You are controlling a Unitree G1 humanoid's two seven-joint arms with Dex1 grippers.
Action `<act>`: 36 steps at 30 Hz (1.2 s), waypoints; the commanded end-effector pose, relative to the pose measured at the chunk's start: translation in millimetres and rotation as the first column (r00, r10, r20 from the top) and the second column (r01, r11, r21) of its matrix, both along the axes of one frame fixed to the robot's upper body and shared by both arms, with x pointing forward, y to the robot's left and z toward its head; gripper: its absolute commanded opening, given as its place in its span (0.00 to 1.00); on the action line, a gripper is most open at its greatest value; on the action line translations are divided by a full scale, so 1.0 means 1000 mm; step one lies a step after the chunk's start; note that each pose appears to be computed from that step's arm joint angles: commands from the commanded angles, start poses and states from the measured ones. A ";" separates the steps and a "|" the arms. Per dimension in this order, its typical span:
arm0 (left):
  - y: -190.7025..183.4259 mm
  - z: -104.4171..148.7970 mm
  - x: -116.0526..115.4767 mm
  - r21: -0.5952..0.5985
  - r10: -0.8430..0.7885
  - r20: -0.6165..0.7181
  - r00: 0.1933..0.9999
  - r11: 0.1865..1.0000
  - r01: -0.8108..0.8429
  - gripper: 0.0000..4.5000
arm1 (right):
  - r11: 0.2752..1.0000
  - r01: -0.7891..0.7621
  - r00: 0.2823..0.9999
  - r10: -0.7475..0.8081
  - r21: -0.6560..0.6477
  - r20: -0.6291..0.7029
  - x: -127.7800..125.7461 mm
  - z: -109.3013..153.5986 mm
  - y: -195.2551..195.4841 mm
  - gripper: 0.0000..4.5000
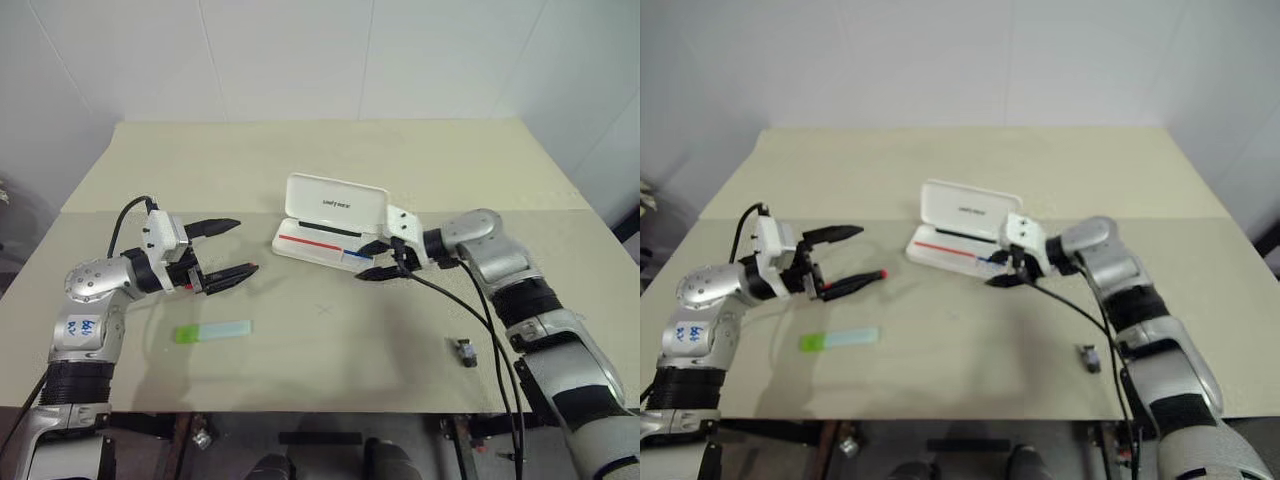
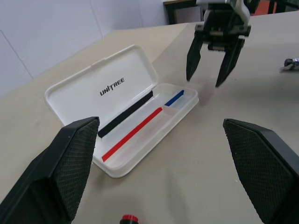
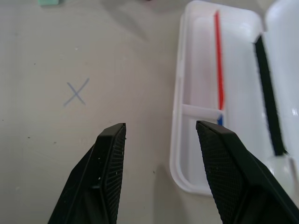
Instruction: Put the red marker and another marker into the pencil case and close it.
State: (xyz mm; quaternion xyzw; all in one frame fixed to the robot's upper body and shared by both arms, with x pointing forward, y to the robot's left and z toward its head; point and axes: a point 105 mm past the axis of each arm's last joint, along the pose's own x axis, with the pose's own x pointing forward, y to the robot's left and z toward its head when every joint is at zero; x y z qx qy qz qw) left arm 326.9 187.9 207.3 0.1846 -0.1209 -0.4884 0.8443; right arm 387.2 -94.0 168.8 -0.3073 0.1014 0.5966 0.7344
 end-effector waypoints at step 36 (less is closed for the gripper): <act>0.003 0.016 -0.009 -0.006 0.044 0.092 0.995 0.999 -0.044 1.00 | 0.975 -0.075 0.991 0.097 -0.208 0.097 0.015 -0.006 -0.008 0.01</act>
